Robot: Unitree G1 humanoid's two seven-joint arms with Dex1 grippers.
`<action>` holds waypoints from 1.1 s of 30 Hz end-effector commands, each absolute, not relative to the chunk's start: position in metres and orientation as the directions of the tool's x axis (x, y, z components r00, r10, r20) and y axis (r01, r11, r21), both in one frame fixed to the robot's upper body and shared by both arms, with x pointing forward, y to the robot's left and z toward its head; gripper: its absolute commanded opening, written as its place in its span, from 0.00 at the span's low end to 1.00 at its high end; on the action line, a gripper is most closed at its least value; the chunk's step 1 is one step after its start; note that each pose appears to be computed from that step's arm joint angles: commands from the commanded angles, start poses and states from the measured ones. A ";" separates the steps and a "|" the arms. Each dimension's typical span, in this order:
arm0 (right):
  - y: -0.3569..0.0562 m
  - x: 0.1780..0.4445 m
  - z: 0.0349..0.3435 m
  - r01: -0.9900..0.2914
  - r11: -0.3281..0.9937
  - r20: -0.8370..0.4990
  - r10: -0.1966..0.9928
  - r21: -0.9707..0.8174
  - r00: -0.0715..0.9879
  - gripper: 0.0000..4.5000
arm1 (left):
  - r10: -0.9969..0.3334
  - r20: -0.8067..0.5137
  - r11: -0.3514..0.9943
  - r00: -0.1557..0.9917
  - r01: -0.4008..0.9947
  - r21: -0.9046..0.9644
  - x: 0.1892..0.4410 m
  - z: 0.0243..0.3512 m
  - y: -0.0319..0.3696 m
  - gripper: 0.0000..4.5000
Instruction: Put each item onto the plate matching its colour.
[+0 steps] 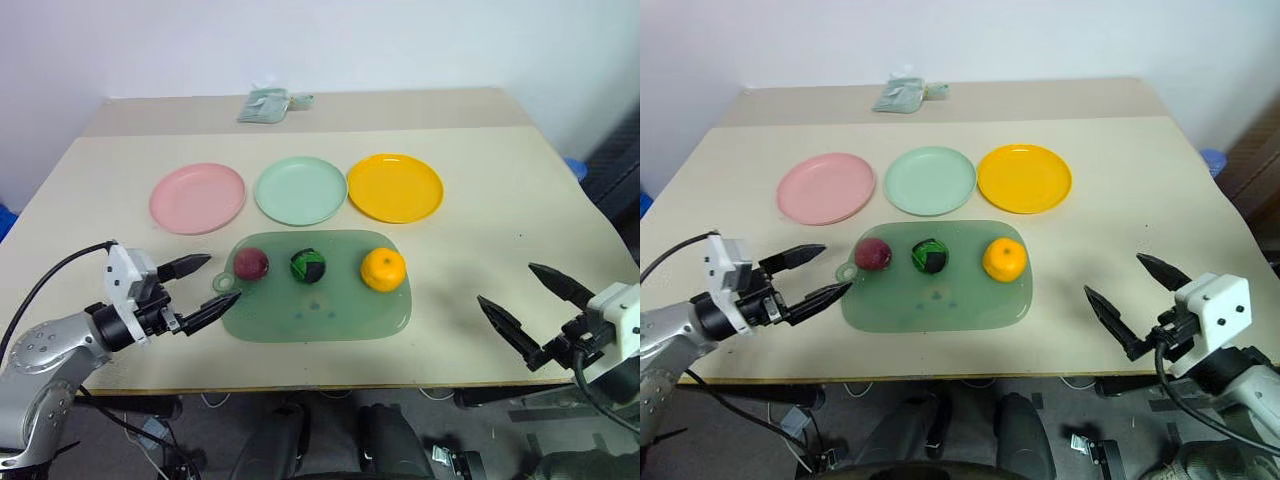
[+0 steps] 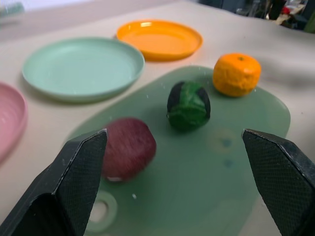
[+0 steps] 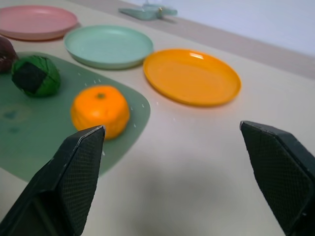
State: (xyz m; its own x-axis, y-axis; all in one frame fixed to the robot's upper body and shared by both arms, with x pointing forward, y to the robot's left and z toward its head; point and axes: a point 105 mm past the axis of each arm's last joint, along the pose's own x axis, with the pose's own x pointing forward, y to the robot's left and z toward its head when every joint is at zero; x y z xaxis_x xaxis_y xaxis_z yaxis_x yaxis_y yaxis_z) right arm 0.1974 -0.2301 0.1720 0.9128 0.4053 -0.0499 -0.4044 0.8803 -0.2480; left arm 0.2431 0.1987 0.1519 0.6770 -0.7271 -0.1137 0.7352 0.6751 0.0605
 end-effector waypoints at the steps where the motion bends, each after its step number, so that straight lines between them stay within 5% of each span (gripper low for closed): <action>1: -0.228 0.198 0.182 -0.403 0.879 -0.019 0.412 -0.254 0.911 0.99 | -0.734 -0.115 0.661 0.669 0.743 0.105 0.243 0.162 0.194 1.00; 16: -0.230 0.211 0.194 -0.463 0.850 0.019 0.483 -0.249 0.876 0.99 | -0.707 -0.083 0.695 0.702 0.712 0.105 0.245 0.155 0.196 1.00; 26: -0.163 0.246 0.206 -0.805 0.545 -0.022 0.825 -0.235 0.565 0.99 | -0.675 -0.168 0.723 0.718 0.690 0.044 0.260 0.140 0.190 1.00; 33: -0.159 0.252 0.192 -0.901 0.385 -0.122 0.903 -0.202 0.413 0.99 | -0.639 -0.195 0.752 0.744 0.658 0.050 0.280 0.126 0.193 1.00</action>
State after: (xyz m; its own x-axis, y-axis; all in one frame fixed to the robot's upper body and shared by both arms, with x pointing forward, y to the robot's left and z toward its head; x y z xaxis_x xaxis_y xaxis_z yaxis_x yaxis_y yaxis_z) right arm 0.2531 -0.1582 0.1876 0.4396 0.8912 -0.1116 -0.8923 0.4192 -0.1677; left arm 0.2767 0.1920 0.1262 0.7334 -0.6511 -0.1954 0.6667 0.7451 0.0195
